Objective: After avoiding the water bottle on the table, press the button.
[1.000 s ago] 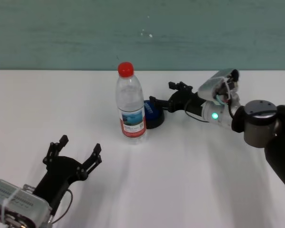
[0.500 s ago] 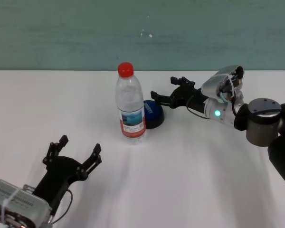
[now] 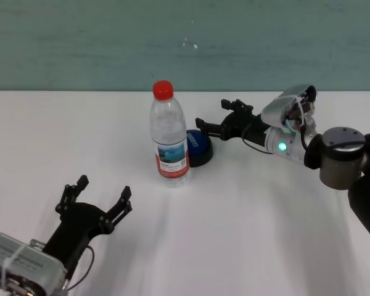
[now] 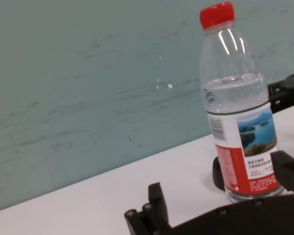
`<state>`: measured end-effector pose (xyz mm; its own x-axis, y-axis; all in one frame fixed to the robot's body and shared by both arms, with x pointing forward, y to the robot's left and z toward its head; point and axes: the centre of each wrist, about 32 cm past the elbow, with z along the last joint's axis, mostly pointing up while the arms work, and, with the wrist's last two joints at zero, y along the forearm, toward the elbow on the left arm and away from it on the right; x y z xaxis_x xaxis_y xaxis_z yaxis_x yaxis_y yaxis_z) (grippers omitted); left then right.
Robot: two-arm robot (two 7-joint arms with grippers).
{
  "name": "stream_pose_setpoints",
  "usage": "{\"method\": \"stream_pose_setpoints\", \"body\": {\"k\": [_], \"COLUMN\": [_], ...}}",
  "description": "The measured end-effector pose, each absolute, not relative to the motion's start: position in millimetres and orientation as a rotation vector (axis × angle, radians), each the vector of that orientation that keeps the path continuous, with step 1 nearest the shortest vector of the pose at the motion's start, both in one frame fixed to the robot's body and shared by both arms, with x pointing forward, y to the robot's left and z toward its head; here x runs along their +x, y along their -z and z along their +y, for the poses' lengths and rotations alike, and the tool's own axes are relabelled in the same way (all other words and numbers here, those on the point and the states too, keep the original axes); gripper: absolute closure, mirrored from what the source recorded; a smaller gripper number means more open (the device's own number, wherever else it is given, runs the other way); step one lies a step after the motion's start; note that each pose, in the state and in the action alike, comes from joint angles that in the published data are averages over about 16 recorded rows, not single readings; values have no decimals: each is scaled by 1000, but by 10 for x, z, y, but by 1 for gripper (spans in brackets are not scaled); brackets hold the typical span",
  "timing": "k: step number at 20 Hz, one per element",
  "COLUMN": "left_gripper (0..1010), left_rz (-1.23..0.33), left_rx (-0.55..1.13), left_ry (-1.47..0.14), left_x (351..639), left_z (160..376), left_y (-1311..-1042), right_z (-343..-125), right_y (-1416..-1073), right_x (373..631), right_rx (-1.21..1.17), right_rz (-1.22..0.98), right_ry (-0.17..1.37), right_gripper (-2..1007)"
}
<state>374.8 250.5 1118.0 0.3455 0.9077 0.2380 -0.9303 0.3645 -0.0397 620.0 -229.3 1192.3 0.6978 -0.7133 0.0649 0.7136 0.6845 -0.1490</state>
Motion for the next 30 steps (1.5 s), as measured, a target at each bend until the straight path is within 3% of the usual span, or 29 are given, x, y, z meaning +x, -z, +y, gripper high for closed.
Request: {"method": "stream_pose_setpoints", "body": {"k": [13, 30], "left_gripper": [10, 10], "left_rz": [-235, -235], "left_rx": [109, 109], "left_ry": [-1196, -1196], "left_x": [3748, 3748], "left_z": [2505, 2505], "left_y": [-11180, -11180], "right_z": [-2478, -2837], "right_y": [-12133, -12321], "right_x": [5952, 5161], "right_rx": [-139, -73], "right_rz": [-47, -95], "right_ry": [824, 875], "right_gripper": [1, 1]}}
